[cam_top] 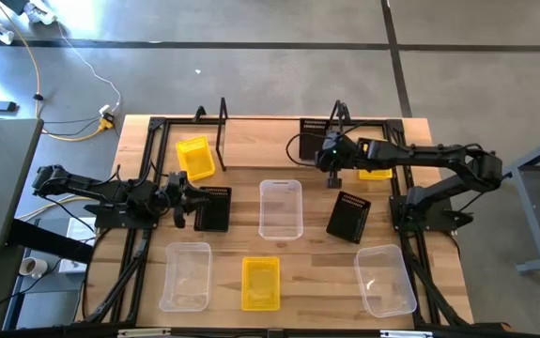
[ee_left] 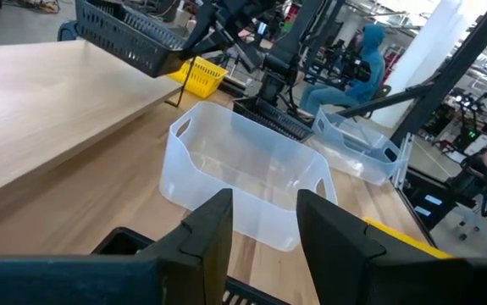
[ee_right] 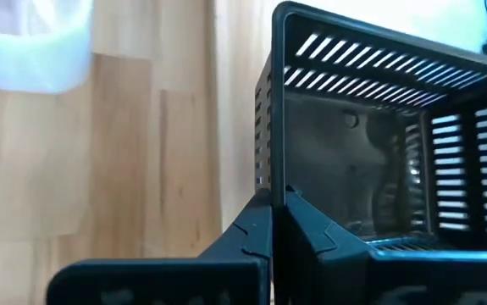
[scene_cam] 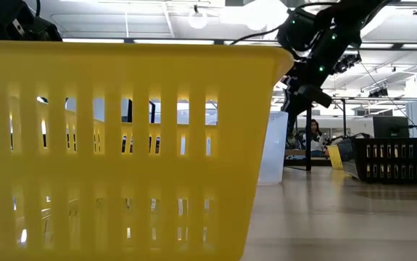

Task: Stack baskets on shelf by color
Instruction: Put the bottom black bin on the shelf

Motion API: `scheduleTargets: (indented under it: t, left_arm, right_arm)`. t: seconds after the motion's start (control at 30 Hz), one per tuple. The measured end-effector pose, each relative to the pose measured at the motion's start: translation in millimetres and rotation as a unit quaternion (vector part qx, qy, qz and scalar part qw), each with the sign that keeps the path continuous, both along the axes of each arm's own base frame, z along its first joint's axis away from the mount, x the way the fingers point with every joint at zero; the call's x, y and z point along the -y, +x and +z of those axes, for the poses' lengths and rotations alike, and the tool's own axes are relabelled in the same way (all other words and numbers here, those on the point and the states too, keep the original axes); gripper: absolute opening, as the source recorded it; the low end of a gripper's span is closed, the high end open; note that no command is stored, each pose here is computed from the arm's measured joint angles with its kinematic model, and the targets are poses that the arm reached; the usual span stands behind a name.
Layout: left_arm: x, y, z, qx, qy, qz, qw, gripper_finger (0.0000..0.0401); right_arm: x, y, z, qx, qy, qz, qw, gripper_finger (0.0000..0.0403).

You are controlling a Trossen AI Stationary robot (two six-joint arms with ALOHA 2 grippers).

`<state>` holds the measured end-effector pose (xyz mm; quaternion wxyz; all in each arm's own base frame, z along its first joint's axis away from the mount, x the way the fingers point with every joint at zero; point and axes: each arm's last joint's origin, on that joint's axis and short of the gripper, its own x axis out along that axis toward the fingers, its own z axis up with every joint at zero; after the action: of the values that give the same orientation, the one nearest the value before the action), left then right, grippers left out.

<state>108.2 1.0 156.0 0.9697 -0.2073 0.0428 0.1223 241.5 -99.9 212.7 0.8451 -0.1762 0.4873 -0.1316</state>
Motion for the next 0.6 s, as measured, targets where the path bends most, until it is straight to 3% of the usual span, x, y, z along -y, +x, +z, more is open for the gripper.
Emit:
scheduleTargets:
  t: [0.23,0.6]
  left_arm:
    - [0,0,0,0.003,-0.006,0.009,1.000,0.0125]
    - [-1,0,0,0.003,-0.006,0.011,1.000,0.0125]
  right_arm:
    - [13,-3,-1,0.007,0.016,-0.011,1.000,0.0000]
    - [12,0,-8,-0.011,0.021,0.020,1.000,0.0000]
